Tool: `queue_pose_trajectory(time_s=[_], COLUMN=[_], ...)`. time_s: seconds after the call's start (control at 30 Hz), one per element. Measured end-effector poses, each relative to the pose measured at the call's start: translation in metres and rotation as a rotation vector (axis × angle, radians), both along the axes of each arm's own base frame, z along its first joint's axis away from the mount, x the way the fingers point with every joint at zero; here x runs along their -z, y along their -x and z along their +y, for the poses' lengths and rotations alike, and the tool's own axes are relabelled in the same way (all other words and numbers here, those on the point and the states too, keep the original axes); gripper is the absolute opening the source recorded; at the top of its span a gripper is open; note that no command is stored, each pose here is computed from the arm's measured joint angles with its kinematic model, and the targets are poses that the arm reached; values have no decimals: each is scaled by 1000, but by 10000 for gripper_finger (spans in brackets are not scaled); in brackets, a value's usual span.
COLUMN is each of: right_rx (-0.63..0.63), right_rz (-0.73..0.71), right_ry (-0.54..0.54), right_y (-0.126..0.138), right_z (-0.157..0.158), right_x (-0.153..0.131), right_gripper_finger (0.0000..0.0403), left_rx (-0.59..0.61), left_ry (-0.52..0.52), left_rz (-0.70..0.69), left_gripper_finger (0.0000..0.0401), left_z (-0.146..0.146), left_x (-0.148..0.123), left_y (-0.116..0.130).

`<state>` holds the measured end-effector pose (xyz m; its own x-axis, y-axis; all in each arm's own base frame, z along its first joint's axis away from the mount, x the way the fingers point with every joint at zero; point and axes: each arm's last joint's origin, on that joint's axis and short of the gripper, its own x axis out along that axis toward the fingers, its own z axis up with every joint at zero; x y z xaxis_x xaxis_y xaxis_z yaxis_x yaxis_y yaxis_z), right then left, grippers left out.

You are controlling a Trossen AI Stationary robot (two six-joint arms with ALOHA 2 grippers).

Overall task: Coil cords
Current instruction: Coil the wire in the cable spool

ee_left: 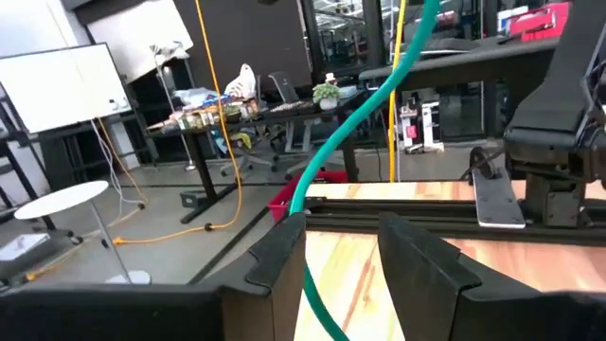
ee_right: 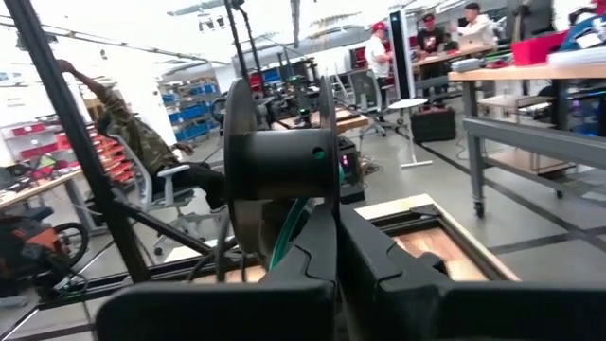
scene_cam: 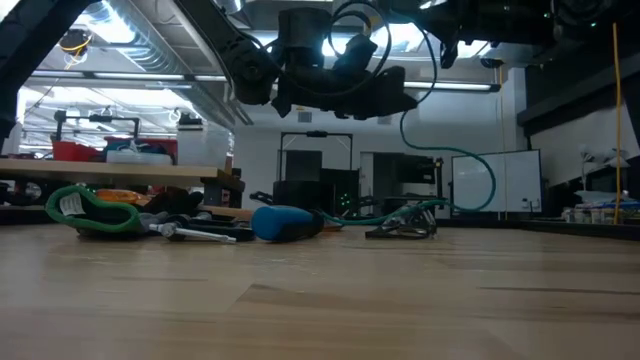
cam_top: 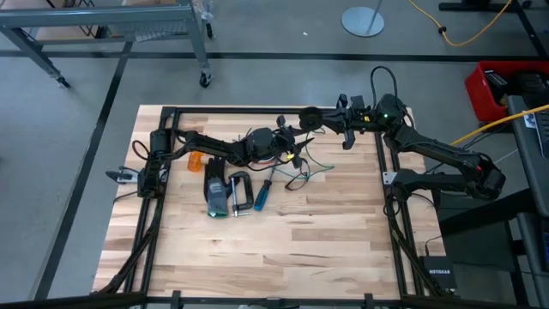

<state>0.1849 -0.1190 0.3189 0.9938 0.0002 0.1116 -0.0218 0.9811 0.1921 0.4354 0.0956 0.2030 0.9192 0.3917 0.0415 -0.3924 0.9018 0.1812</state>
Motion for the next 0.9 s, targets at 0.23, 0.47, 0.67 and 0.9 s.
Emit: queue_pose_trajectory(time_s=[0.23,0.47,0.67,0.9], right_rx=[38,-8,-9,-9], right_rz=[10,5,-11,-15], right_ry=[-8,1,15,17], right_y=[5,6,9,9], right_z=[-7,-4,-1,-1], right_x=[1,-1,-5,-5], right_gripper_finger=[1,1,1,1], left_rx=[16,-62,-84,-83], left_ry=[-26,-14,-8,19], left_rz=[6,58,88,83], left_gripper_finger=[126,126,126,126], left_z=[-7,-4,-4,-4], left_x=[-1,4,7,8], left_y=[-1,0,0,0])
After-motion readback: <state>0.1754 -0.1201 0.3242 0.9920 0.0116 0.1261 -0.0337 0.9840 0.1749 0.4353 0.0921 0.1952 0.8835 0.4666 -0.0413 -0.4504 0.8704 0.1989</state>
